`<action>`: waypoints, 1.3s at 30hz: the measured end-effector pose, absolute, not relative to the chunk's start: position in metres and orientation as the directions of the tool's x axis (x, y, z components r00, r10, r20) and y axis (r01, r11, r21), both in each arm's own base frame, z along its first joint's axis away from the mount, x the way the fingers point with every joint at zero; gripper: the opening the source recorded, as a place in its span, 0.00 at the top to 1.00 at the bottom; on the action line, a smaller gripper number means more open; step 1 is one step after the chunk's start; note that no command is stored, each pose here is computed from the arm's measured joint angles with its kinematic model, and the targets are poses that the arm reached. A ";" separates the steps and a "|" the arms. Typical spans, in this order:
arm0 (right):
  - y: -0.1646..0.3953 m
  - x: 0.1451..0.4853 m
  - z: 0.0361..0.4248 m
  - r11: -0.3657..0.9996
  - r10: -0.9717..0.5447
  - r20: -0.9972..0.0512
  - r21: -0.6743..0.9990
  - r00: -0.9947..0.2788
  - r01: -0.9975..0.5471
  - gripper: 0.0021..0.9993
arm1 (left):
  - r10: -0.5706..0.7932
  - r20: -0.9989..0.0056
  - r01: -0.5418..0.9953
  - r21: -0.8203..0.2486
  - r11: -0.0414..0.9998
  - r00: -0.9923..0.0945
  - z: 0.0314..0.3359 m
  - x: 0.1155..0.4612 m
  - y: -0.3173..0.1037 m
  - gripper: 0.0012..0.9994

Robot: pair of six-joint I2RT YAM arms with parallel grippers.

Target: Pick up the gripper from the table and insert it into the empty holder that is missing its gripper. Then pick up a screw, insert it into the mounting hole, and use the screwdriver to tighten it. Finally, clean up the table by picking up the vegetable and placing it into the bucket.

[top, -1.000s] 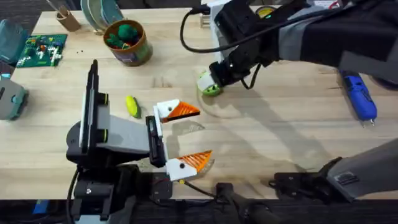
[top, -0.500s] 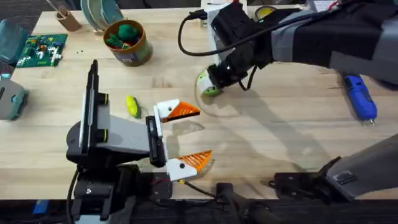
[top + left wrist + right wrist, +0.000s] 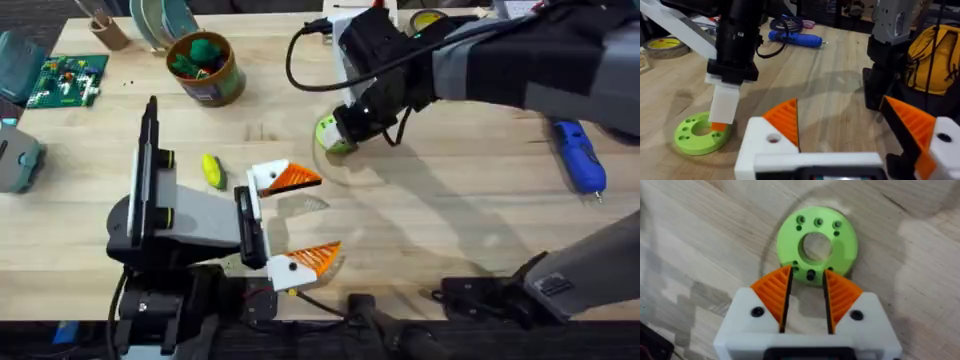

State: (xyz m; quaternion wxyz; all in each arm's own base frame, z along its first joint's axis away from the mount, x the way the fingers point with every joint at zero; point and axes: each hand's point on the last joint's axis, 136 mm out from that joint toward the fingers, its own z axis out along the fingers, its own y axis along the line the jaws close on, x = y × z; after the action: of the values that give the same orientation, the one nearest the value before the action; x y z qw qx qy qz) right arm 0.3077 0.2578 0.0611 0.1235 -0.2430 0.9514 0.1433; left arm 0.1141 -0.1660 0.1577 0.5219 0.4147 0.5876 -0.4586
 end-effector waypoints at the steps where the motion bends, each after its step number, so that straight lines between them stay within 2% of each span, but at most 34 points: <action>1: 0.258 0.308 0.060 0.841 -0.427 -0.302 0.212 -0.852 -0.497 0.58 | 0.009 -0.994 0.966 -0.106 0.235 -0.111 0.158 0.114 -0.166 0.01; 14: 0.256 0.310 0.059 0.846 -0.427 -0.303 0.199 -0.852 -0.495 0.68 | 0.009 -0.994 0.966 -0.106 0.235 -0.111 0.158 0.114 -0.166 0.01; 19: 0.256 0.310 0.058 0.846 -0.427 -0.302 0.199 -0.852 -0.494 0.67 | 0.009 -0.994 0.966 -0.106 0.235 -0.111 0.158 0.114 -0.166 0.01; 24: 0.255 0.308 0.058 0.847 -0.429 -0.292 0.198 -0.855 -0.493 0.62 | 0.009 -0.994 0.966 -0.106 0.235 -0.111 0.158 0.114 -0.166 0.01; 39: 0.264 0.309 0.067 0.845 -0.467 -0.315 0.118 -0.826 -0.522 0.61 | 0.009 -0.994 0.966 -0.106 0.235 -0.111 0.158 0.114 -0.166 0.01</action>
State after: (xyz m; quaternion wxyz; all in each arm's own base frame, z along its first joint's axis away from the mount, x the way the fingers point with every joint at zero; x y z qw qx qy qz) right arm 0.3093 0.2636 0.0669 0.1382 -0.2603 0.9504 0.0997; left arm 0.1141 -0.1660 0.1577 0.5219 0.4147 0.5876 -0.4586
